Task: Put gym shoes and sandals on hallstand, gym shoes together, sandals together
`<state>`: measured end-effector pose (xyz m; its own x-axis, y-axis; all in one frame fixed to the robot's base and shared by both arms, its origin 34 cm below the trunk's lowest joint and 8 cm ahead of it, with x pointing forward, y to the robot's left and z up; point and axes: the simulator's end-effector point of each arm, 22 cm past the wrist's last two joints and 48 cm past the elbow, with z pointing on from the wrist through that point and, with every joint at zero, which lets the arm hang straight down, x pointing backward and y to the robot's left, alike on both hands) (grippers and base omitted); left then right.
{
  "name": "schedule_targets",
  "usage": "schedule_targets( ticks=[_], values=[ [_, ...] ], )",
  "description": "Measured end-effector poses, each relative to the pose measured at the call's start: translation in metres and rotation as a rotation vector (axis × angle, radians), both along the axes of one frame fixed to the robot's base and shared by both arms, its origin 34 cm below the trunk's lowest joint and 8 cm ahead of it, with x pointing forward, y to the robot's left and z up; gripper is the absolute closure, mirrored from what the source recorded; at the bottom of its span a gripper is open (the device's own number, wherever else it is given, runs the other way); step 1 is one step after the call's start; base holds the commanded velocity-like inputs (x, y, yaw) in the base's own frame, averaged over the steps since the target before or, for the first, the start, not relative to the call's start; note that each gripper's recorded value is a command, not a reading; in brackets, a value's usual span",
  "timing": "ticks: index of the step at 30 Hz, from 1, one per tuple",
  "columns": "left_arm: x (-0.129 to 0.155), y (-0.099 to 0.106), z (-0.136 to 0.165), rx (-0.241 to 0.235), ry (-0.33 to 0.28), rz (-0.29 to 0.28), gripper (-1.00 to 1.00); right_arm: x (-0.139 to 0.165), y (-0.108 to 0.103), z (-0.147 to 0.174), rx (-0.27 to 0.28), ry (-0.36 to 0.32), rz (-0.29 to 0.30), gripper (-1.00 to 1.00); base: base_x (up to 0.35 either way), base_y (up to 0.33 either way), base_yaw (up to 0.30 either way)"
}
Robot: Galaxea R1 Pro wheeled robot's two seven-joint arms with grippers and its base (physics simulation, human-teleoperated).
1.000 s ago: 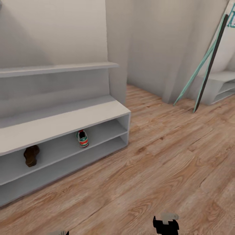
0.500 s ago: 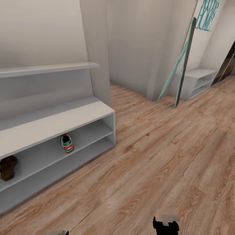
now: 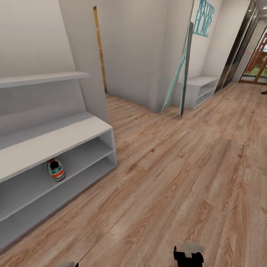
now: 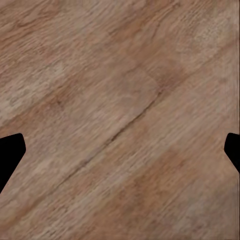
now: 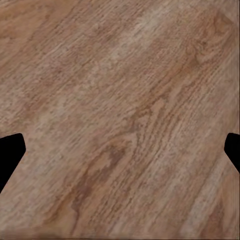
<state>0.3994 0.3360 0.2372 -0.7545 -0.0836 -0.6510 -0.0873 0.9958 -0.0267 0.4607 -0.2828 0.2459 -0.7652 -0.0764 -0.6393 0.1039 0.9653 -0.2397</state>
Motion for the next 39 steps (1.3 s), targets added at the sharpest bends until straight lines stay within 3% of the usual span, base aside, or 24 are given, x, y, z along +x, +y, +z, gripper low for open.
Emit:
schedule_targets(
  ticks=[29,39],
  values=[
    [-0.0008,0.0008,-0.0003,0.001,0.002,0.000,-1.00,-0.0006,0.0037,-0.0002,0.005,0.000,0.001,-1.00,0.004,0.000,-0.300],
    [-0.0006,0.0003,-0.0001,0.001,0.002,0.001,-1.00,-0.0005,0.0036,0.0001,0.005,-0.001,0.000,-1.00,0.253,0.000,-0.300]
  ],
)
